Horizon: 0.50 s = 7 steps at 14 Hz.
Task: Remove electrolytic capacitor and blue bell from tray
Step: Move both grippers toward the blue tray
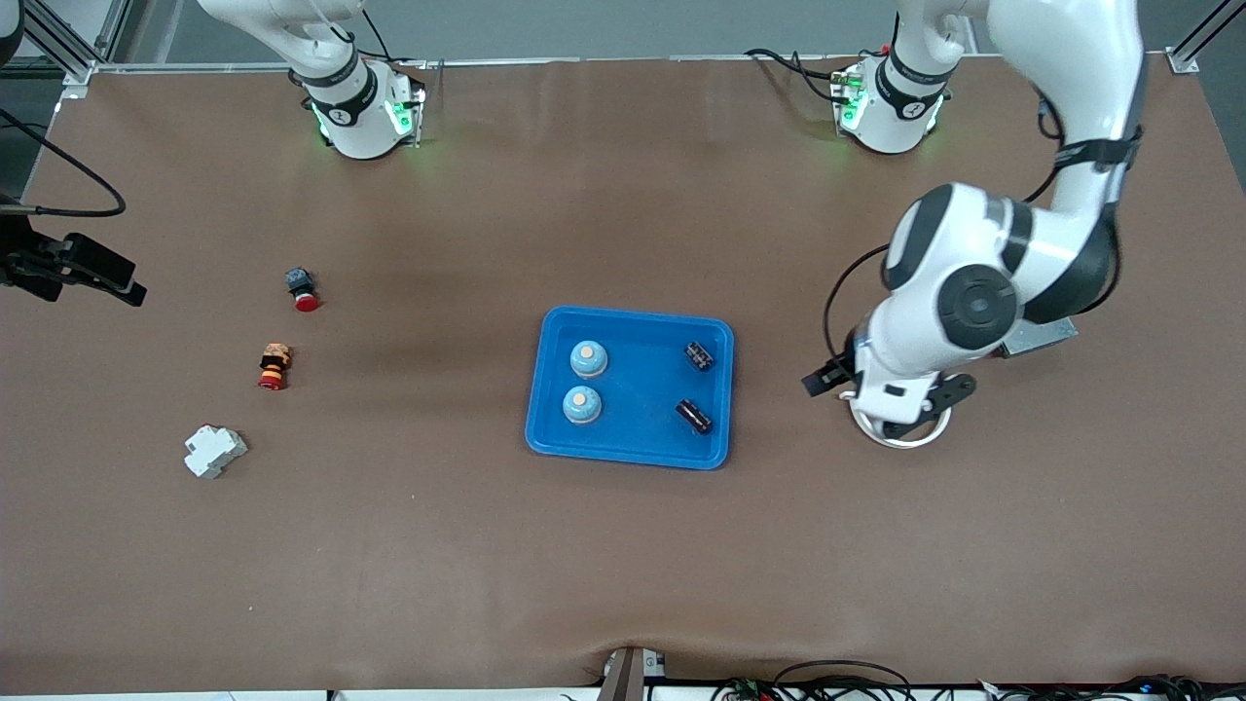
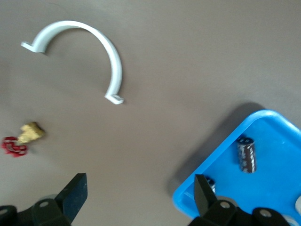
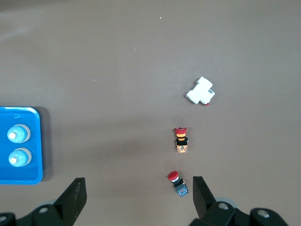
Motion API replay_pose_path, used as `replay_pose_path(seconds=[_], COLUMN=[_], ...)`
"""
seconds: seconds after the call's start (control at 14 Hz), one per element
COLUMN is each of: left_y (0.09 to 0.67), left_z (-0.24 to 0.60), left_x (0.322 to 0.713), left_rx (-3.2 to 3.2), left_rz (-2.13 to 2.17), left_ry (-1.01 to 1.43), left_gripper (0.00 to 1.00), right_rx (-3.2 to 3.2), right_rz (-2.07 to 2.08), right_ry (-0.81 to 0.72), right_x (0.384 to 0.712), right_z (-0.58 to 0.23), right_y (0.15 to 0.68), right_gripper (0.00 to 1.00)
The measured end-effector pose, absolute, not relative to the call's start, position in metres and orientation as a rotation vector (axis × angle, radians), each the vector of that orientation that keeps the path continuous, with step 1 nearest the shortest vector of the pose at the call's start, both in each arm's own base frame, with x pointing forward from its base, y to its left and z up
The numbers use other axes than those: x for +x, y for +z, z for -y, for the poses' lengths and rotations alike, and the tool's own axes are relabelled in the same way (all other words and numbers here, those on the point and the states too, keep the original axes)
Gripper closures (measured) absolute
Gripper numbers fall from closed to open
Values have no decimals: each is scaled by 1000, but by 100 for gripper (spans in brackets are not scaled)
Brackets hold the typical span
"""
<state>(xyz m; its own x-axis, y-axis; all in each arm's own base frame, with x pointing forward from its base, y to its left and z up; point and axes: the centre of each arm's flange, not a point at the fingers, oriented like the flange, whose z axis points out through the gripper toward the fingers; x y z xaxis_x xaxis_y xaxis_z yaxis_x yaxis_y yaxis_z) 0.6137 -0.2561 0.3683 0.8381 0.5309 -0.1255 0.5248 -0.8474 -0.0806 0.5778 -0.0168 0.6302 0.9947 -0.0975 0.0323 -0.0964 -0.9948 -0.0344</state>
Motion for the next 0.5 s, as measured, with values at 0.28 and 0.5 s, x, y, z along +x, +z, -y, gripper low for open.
replay_pose_path(seconds=[0.28, 0.5], left_y=[331, 320], left_z=[298, 313], left_x=[610, 606], left_rx=[-2878, -2872], left_rz=[1098, 1104], left_ry=[157, 161], left_gripper=[0, 0], right_rx=[-3059, -2979], right_rz=[-253, -300], right_ry=[31, 39], right_x=[576, 580], right_z=[-26, -73], right_y=[605, 557], right_gripper=[0, 0])
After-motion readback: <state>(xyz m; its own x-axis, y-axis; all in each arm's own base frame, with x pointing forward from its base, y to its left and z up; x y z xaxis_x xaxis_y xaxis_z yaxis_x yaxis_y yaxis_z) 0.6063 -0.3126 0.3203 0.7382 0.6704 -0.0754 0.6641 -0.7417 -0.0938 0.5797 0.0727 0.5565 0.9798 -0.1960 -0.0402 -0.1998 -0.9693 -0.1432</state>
